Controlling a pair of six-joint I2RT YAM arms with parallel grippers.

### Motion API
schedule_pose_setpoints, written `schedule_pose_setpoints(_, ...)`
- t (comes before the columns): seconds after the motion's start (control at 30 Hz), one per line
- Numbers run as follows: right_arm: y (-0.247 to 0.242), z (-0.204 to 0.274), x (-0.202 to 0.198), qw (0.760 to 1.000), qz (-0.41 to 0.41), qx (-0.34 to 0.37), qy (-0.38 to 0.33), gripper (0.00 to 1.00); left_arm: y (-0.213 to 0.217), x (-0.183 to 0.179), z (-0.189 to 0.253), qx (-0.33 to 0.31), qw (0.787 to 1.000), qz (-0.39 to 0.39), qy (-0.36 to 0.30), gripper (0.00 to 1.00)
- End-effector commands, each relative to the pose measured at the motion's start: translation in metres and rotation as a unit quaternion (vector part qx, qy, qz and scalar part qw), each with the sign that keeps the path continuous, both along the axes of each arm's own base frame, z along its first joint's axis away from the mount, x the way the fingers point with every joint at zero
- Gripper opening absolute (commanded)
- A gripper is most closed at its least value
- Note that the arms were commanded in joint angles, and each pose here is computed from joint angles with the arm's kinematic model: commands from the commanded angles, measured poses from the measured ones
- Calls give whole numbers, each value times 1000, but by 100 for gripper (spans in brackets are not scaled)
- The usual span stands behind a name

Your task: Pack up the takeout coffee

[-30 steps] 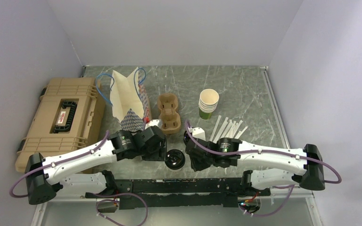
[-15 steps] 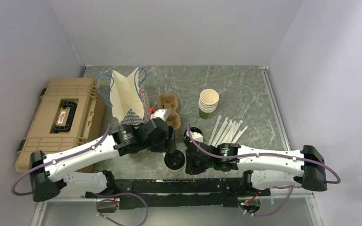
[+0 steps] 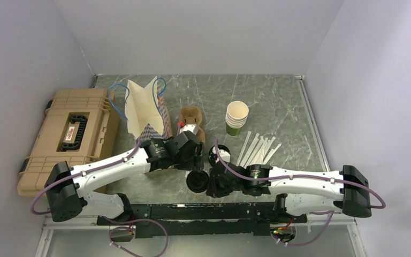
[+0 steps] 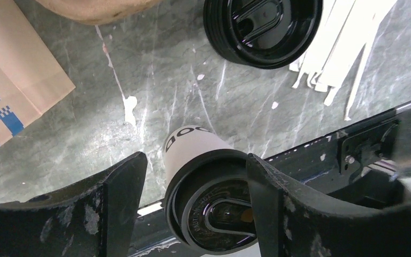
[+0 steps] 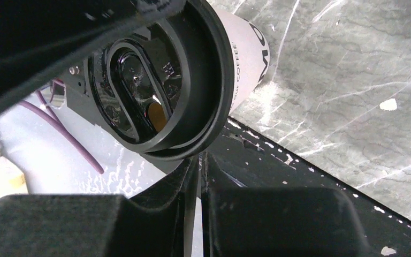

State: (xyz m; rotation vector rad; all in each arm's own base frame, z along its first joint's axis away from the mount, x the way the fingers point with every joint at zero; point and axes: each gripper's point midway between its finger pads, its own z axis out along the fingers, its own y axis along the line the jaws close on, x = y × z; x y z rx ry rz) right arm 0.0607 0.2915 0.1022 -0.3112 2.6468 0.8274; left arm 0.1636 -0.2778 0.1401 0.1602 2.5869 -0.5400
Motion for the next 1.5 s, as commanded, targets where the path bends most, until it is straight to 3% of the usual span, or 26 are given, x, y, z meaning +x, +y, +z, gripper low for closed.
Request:
schedule_pose_setpoints(0.0,6,14,12,999,-34,33,-19,11,0,-7,-7,-13,1000,-3,13,73)
schedule_pose_setpoints(0.57,4,28,29,997,-57,26,-40,11,32,-24,-11,-4,999,29,33,74)
schedule_pose_setpoints(1.03,-2,87,28,996,-22,4,-83,37,64,-22,19,9,998,54,-10,76)
schedule_pose_setpoints(1.47,22,80,9,996,13,-59,-71,38,63,-43,13,-8,1000,-6,11,73)
